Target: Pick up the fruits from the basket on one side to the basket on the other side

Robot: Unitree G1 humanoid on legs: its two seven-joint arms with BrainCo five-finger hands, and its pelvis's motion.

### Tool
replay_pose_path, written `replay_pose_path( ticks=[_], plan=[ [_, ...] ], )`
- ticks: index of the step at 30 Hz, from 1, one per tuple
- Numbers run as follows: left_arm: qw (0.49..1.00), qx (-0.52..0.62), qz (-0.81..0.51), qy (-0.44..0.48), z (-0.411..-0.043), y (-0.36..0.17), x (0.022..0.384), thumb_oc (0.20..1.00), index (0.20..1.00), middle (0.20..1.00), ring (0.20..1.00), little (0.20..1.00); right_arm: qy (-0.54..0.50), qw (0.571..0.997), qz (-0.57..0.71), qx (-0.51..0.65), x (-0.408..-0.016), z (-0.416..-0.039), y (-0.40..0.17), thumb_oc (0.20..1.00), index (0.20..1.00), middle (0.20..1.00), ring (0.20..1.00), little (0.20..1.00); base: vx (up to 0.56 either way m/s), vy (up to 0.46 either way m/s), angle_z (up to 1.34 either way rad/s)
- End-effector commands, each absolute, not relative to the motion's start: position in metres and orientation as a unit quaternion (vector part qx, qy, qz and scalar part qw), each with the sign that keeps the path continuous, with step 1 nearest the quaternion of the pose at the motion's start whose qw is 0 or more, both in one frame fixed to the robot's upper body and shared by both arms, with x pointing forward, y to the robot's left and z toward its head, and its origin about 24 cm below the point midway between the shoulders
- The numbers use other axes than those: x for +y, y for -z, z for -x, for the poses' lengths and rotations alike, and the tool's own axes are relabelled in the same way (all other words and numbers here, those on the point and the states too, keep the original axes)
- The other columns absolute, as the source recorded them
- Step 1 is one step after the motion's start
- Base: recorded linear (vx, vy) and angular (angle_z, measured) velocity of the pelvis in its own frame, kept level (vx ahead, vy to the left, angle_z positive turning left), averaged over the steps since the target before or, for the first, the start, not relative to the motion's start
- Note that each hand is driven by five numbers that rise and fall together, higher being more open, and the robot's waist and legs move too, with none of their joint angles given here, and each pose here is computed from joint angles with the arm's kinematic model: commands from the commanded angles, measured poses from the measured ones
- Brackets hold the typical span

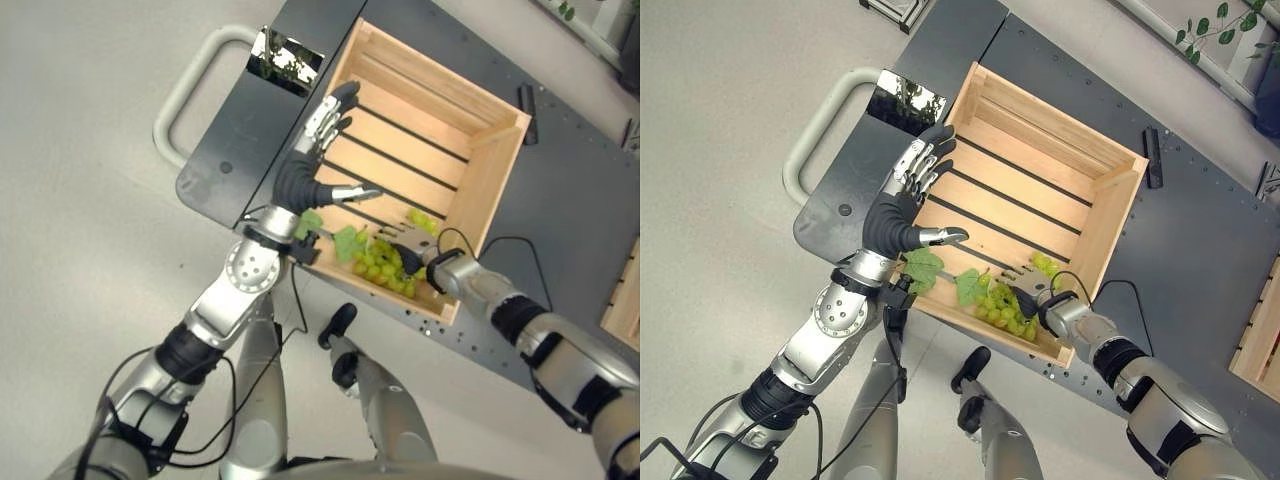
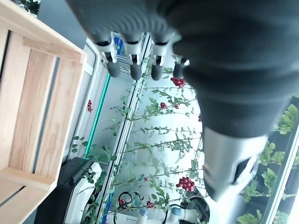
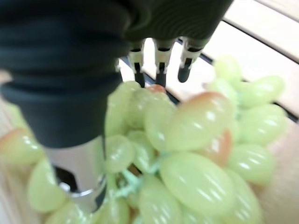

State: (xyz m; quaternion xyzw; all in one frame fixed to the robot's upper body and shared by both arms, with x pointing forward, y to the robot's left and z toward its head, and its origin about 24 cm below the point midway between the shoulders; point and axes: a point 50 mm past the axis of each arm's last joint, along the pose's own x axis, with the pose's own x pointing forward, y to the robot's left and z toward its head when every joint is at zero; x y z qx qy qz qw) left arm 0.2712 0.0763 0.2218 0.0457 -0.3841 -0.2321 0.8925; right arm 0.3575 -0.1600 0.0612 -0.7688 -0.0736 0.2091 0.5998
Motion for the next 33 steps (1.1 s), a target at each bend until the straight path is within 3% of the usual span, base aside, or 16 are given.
replay_pose_path(
  ticks=[1,7,12,13,14,33],
  plan=[
    [0.858,-0.451,-0.055,0.24,-0.259,-0.245,0.07,1.0,1.0,1.0,1.0,1.0,-0.247,0.52,0.817,-0.033,-0.169,-0.354,-0.046,1.0,1.0,1.0,1.0,1.0,0.0,0.0,0.0],
    [0.856,-0.451,-0.049,0.249,-0.258,-0.247,0.065,1.0,1.0,1.0,1.0,1.0,-0.259,0.468,0.845,0.016,-0.182,-0.353,-0.031,1.0,1.0,1.0,1.0,1.0,0.02,-0.006,0.0],
    [0.855,-0.449,-0.045,0.255,-0.258,-0.247,0.064,1.0,1.0,1.0,1.0,1.0,-0.258,0.449,0.855,0.032,-0.187,-0.354,-0.027,1.0,1.0,1.0,1.0,1.0,-0.01,0.009,0.01],
    [0.856,-0.447,-0.044,0.257,-0.257,-0.246,0.064,1.0,1.0,1.0,1.0,1.0,-0.256,0.448,0.856,0.037,-0.188,-0.355,-0.027,0.523,0.523,0.523,0.523,0.523,0.0,0.0,0.0],
    [0.855,-0.446,-0.044,0.262,-0.257,-0.246,0.062,1.0,1.0,1.0,1.0,1.0,-0.263,0.435,0.86,0.047,-0.186,-0.355,-0.023,0.2,0.2,0.2,0.2,0.2,0.07,-0.027,-0.01],
    [0.858,-0.44,-0.036,0.262,-0.257,-0.245,0.062,1.0,1.0,1.0,1.0,1.0,-0.245,0.429,0.867,0.063,-0.199,-0.354,-0.022,0.2,0.2,0.2,0.2,0.2,-0.01,0.0,0.01]
  ],
)
